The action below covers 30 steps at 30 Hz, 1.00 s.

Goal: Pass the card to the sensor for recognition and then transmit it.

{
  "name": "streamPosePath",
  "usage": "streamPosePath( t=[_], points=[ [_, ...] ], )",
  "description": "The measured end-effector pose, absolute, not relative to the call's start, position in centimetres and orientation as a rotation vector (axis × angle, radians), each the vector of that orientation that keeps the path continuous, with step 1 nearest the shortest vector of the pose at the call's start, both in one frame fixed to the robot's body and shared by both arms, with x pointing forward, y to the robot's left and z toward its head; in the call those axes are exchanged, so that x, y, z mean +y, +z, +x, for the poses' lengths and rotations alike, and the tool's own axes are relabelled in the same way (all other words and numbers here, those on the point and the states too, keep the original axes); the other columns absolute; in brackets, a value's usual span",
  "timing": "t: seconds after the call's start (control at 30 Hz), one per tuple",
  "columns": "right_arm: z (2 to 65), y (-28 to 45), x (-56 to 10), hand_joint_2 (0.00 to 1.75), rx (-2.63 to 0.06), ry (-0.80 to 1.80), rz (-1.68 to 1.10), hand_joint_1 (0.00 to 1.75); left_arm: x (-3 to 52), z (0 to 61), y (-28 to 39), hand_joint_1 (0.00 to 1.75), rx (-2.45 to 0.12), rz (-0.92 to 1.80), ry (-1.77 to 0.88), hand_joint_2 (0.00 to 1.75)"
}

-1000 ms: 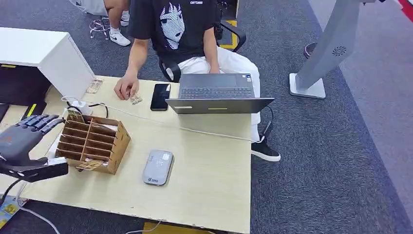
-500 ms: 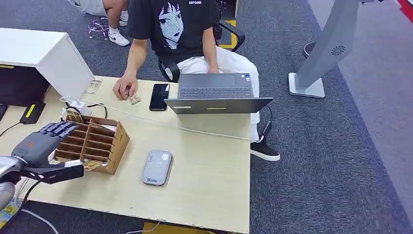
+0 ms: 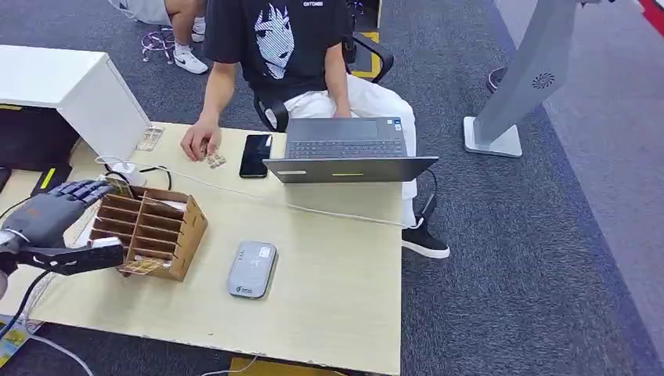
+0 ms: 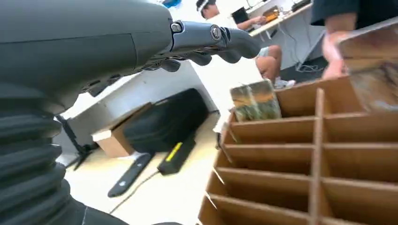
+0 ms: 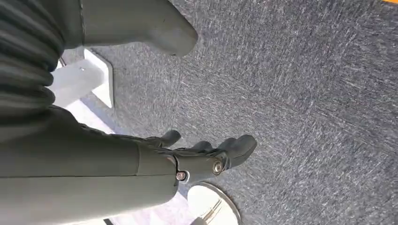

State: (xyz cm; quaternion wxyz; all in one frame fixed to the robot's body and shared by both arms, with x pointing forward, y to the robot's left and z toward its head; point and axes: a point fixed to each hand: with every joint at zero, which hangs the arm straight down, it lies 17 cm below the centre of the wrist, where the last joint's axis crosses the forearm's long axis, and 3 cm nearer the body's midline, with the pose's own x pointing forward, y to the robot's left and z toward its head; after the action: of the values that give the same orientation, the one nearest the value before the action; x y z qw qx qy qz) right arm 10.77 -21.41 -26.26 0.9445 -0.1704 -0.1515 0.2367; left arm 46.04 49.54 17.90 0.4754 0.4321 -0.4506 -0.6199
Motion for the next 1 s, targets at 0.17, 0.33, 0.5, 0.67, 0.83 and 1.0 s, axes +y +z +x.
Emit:
streamPosePath(
  t=[0.17,0.33,0.5,0.67,0.83,1.0],
  points=[
    [10.5,-26.3,-21.7,1.75,-0.302,0.463,-0.355,0.00,52.1,44.7,20.8,0.00,-0.958,0.920,-1.505,1.75],
    [10.1,-26.4,-22.1,1.75,-0.294,0.444,-0.360,0.00,53.5,45.2,29.6,0.00,-0.962,1.038,-1.526,1.75],
    [10.1,-26.4,-22.1,1.75,-0.293,0.442,-0.360,0.00,53.7,45.3,31.7,0.00,-0.959,1.103,-1.548,1.75],
    [10.0,-26.4,-22.1,1.75,-0.292,0.441,-0.360,0.00,53.9,45.1,31.9,0.00,-0.941,1.117,-1.567,1.75],
    [10.1,-26.4,-22.0,1.75,-0.293,0.448,-0.356,0.00,52.6,46.7,34.2,0.00,-1.073,1.279,-1.560,1.75],
    [10.4,-26.4,-22.0,1.75,-0.299,0.458,-0.356,0.00,49.6,48.7,32.4,0.00,-1.205,1.394,-1.555,1.75]
  ],
)
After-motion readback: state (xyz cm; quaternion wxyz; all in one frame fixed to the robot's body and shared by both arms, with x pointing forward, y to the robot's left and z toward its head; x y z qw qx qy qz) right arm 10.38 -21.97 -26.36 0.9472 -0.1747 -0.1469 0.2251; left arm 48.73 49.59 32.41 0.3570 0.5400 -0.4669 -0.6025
